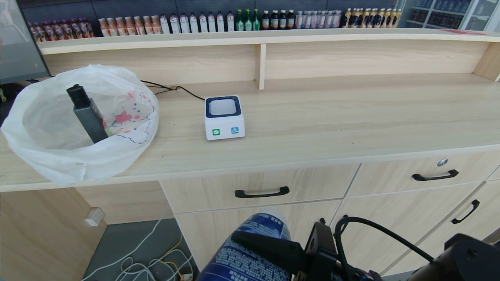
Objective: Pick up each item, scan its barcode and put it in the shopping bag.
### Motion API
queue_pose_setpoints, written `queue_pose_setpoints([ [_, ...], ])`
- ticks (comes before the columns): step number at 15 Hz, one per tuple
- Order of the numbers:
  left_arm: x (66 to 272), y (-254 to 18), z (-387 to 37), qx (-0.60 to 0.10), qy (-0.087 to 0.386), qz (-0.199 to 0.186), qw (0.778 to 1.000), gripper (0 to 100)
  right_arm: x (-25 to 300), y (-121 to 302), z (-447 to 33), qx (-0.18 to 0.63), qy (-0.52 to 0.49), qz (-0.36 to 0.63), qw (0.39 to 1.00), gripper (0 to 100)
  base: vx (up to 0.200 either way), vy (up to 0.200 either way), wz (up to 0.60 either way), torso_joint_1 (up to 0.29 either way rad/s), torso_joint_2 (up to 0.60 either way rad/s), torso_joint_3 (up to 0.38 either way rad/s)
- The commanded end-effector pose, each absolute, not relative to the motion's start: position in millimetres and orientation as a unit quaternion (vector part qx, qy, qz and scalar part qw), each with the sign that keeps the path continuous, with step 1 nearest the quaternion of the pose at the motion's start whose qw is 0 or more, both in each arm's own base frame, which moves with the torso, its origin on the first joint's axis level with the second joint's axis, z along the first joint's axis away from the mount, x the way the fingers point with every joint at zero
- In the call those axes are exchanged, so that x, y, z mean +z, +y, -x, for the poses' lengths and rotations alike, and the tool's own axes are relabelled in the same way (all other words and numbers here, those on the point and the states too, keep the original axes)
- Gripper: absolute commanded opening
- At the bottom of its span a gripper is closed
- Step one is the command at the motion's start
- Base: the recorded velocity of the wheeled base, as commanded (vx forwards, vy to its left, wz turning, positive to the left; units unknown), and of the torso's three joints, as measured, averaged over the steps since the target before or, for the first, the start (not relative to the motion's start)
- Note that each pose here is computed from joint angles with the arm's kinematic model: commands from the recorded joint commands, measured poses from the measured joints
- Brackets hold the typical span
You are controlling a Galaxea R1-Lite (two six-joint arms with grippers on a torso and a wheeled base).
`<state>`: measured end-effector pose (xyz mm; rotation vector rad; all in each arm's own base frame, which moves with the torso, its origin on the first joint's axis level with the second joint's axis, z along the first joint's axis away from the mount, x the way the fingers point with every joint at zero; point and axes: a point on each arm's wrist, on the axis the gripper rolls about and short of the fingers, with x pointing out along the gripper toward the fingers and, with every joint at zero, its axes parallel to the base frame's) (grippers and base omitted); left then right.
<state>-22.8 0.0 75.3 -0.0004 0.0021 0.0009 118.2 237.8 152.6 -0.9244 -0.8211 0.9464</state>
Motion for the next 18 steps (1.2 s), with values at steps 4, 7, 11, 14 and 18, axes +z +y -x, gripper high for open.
queue_pose_setpoints([
  [4, 75, 0, 23, 0.001, 0.001, 0.0, 1.0, 100, 155, 239, -120, 0.428, -0.385, 0.419, 0.702, 0, 0.0, 0.0, 0.0, 0.0, 0.0, 0.0],
  [7, 75, 0, 23, 0.001, 0.001, 0.0, 1.0, 100, 156, 240, -122, 0.428, -0.395, 0.423, 0.694, 0, 0.0, 0.0, 0.0, 0.0, 0.0, 0.0],
  [11, 75, 0, 23, 0.001, 0.001, 0.0, 1.0, 100, 155, 242, -126, 0.425, -0.395, 0.426, 0.694, 0, 0.0, 0.0, 0.0, 0.0, 0.0, 0.0],
  [14, 75, 0, 23, 0.001, 0.001, 0.001, 1.0, 100, 163, 241, -134, 0.382, -0.429, 0.465, 0.674, 0, 0.0, 0.0, 0.0, 0.0, 0.0, 0.0],
  [18, 75, 0, 23, 0.001, 0.001, 0.001, 1.0, 100, 178, 241, -133, 0.333, -0.478, 0.499, 0.641, 0, 0.0, 0.0, 0.0, 0.0, 0.0, 0.0],
])
